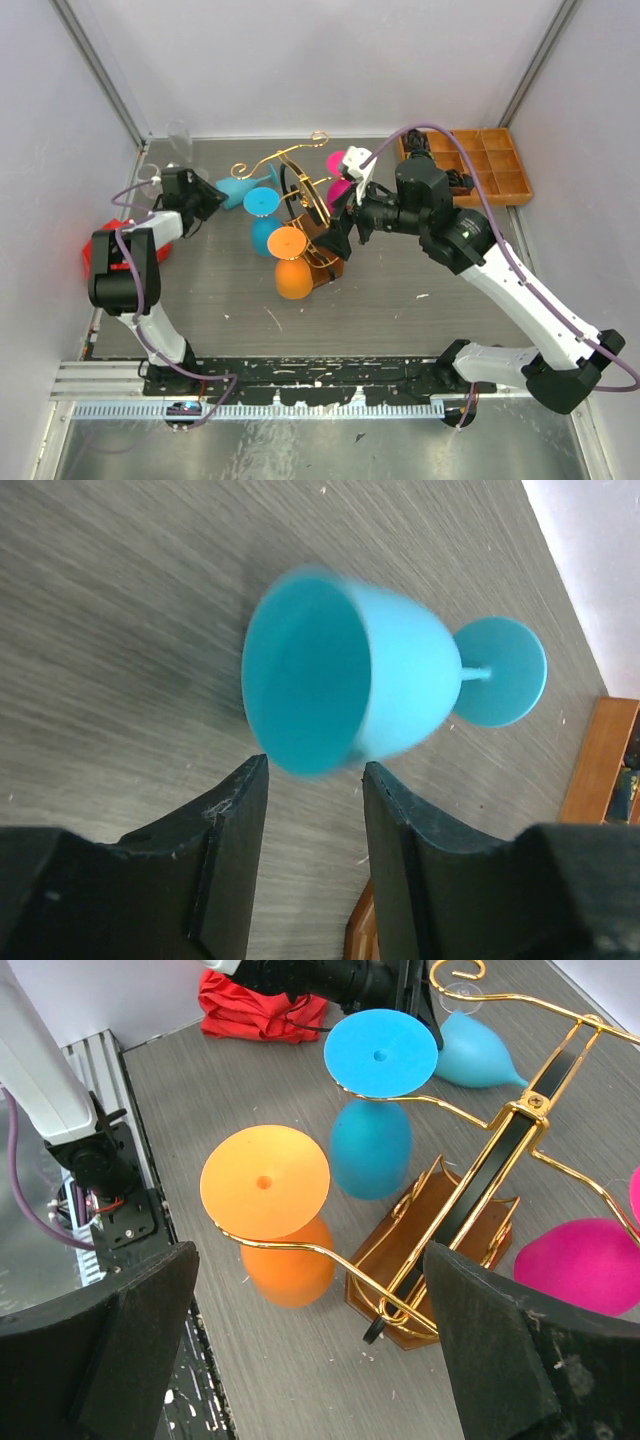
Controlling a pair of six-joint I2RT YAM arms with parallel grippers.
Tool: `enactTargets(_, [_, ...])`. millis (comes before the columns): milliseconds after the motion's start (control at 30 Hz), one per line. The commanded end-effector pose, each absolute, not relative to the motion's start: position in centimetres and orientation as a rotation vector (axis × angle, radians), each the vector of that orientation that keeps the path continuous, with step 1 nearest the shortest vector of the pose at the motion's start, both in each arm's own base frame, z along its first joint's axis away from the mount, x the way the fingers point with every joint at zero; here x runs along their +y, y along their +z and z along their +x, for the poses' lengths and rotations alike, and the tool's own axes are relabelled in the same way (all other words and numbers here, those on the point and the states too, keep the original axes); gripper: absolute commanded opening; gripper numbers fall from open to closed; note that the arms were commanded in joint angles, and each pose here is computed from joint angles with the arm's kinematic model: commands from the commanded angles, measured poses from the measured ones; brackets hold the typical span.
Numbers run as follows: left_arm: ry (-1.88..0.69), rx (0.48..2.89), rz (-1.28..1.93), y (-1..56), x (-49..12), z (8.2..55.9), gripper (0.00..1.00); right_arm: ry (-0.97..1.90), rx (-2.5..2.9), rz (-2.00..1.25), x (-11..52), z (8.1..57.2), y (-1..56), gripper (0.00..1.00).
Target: Take the wine glass off the wine glass rack
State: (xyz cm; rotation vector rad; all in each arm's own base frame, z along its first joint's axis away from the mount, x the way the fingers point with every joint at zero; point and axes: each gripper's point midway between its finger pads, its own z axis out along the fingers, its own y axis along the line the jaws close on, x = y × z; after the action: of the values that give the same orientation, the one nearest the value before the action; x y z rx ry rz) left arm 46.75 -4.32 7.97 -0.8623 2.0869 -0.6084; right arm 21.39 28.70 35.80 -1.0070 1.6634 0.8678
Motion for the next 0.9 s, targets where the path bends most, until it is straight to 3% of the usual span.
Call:
enactTargets(0, [-0.687,2.044,-0.776,9.7,-5.4,49.7,0.5,0.858,1.613,-0.994,28.8,21.8,37.6,1.0])
enactTargets(400, [-0.743,1.982,-0.761,9.6,-5.8,51.7,0.49,0.853,1.647,-1.014,29.4,22.5,36.5,1.0])
enactTargets(867, [-0.721,2.0,-0.767,8.8,-5.7,50.3,0.48,0.861,1.655,-1.028,29.7,22.6,35.9,1.0])
